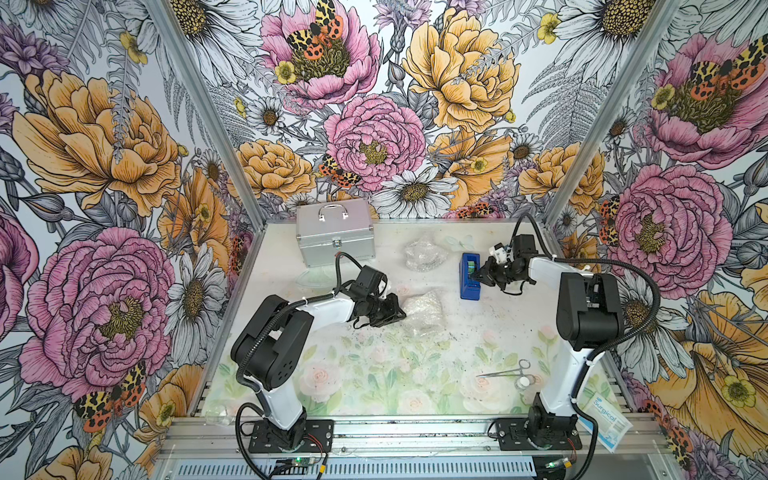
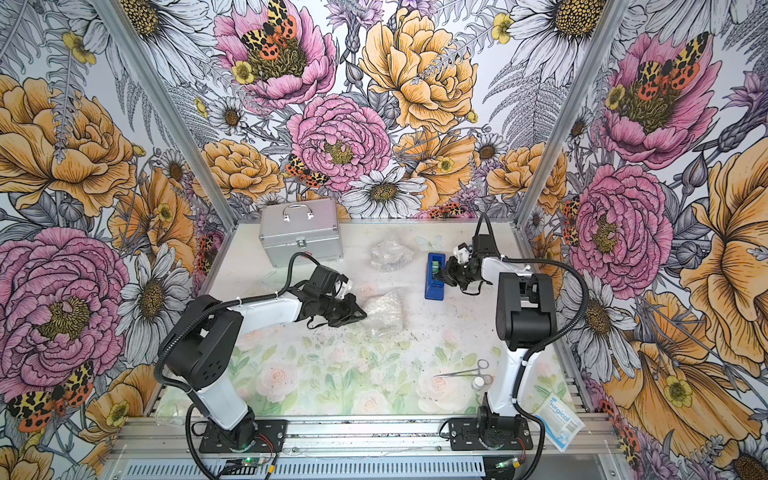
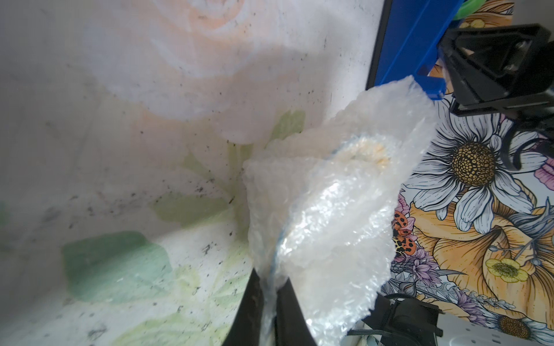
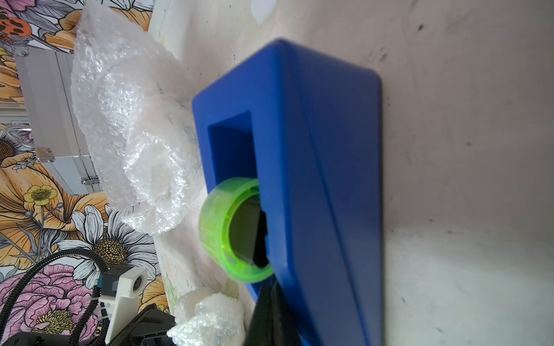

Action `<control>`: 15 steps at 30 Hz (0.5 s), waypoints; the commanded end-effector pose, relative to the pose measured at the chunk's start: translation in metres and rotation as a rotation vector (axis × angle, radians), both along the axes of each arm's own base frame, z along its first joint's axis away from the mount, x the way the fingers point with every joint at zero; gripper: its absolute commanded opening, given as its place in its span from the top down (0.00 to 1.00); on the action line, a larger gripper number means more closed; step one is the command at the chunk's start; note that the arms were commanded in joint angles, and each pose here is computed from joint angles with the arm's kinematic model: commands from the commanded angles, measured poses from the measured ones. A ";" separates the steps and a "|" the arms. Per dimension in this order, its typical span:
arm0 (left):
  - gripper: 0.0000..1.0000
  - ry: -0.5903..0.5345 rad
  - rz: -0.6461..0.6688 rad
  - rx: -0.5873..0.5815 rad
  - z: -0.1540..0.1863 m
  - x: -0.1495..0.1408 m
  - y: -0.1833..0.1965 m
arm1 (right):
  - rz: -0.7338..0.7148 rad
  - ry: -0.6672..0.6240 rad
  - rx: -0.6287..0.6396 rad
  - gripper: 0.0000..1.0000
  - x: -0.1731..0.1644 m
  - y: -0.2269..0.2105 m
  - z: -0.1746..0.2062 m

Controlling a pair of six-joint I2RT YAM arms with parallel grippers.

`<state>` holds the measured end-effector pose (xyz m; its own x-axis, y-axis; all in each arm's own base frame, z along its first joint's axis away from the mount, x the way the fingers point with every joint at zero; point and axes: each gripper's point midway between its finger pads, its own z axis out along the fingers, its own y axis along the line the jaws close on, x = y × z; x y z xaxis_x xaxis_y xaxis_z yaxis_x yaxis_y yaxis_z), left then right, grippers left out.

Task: Wrap bowls in bubble wrap
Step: Tear off the tape using the Tape Cutter.

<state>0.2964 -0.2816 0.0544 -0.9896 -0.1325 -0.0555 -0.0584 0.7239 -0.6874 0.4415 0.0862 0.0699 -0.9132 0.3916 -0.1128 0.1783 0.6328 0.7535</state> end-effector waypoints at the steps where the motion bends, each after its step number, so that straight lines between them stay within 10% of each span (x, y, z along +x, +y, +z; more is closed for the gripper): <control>1: 0.90 -0.037 -0.005 0.005 0.001 0.007 0.000 | -0.038 0.017 -0.005 1.00 -0.002 -0.004 -0.003; 15: 0.92 -0.031 -0.002 0.011 -0.003 0.005 0.002 | -0.035 -0.112 0.066 1.00 0.000 0.015 0.058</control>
<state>0.2969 -0.2803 0.0532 -0.9889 -0.1366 -0.0586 -0.0603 0.7295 -0.6813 0.4424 0.0927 0.1061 -0.8850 0.4409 -0.1494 0.1638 0.5952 0.7867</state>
